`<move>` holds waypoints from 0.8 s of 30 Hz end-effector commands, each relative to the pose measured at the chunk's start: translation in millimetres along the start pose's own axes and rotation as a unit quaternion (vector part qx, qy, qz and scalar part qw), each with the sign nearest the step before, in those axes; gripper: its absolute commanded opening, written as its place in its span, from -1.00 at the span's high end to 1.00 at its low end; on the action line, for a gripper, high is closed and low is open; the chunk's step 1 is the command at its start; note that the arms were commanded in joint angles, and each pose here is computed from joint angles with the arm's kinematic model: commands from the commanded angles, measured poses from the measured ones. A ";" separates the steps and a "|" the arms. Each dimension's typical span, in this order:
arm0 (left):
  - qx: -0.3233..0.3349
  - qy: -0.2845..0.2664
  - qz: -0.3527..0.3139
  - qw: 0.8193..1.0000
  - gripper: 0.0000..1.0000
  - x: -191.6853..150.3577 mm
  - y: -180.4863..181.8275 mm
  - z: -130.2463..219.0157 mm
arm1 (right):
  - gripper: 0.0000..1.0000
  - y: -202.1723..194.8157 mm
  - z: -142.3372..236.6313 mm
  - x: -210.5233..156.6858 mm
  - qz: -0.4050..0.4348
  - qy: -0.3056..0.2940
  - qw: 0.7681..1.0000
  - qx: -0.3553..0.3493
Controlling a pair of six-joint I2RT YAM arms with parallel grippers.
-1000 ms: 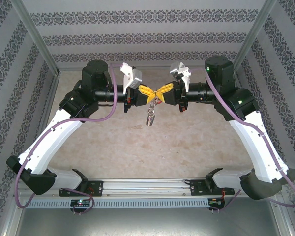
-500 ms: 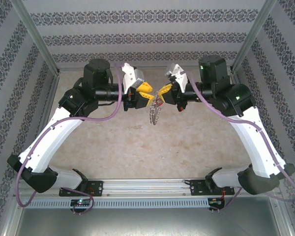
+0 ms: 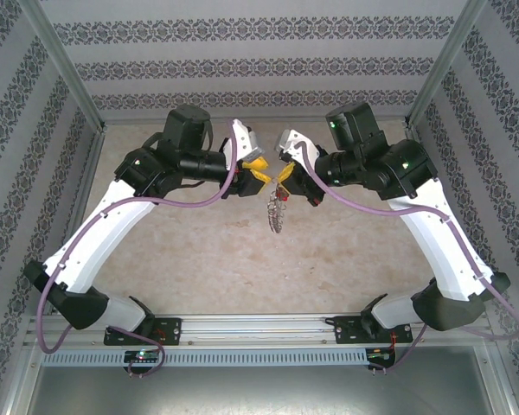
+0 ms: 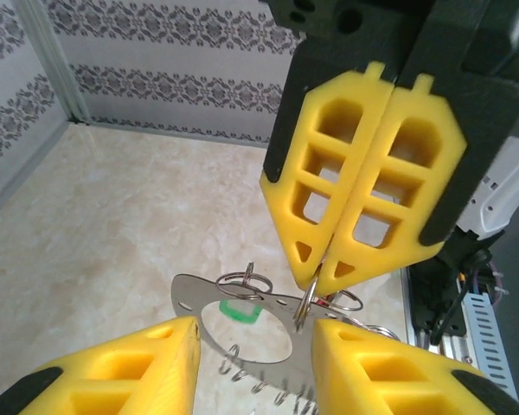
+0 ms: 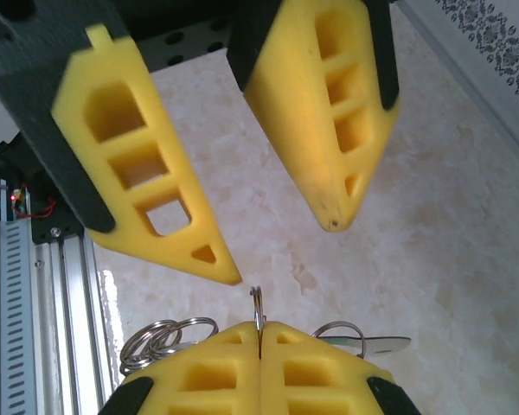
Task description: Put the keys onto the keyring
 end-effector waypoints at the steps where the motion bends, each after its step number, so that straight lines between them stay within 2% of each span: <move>1: -0.022 0.009 -0.016 1.000 0.23 0.9 -7.7 -1.9 | 1.00 3.3 4.1 5.4 0.024 0.003 1.000 -0.003; 10: -0.042 0.018 -0.018 0.999 0.30 0.3 -10.2 -8.7 | 1.00 5.5 -3.8 7.8 0.041 0.031 0.999 0.001; 12: -0.045 0.018 -0.017 0.999 0.43 0.0 -10.4 -9.4 | 1.00 5.6 -5.3 8.8 0.044 0.033 0.998 0.001; 16: -0.048 0.020 -0.016 0.999 0.83 -1.8 -10.5 -10.3 | 1.00 5.6 -6.5 10.5 0.046 0.034 0.998 0.001; 20: -0.055 0.016 -0.017 0.998 0.99 -1.8 -11.6 -10.1 | 1.00 5.7 -6.4 11.3 0.048 0.032 0.998 0.001; 24: -0.063 0.000 -0.015 0.998 1.00 0.6 -13.1 -8.9 | 1.00 5.3 -4.3 13.6 0.040 0.018 0.999 -0.001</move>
Point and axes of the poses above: each hand's point on the last joint's axis, 136 mm out from that joint toward the fingers, its own z axis back along the fingers, its own y axis along the line the jaws close on, x = y × z, the point moved 9 cm from there along z, back along the fingers, and after that the axes turned 7 degrees about z, right-handed, at the moved point
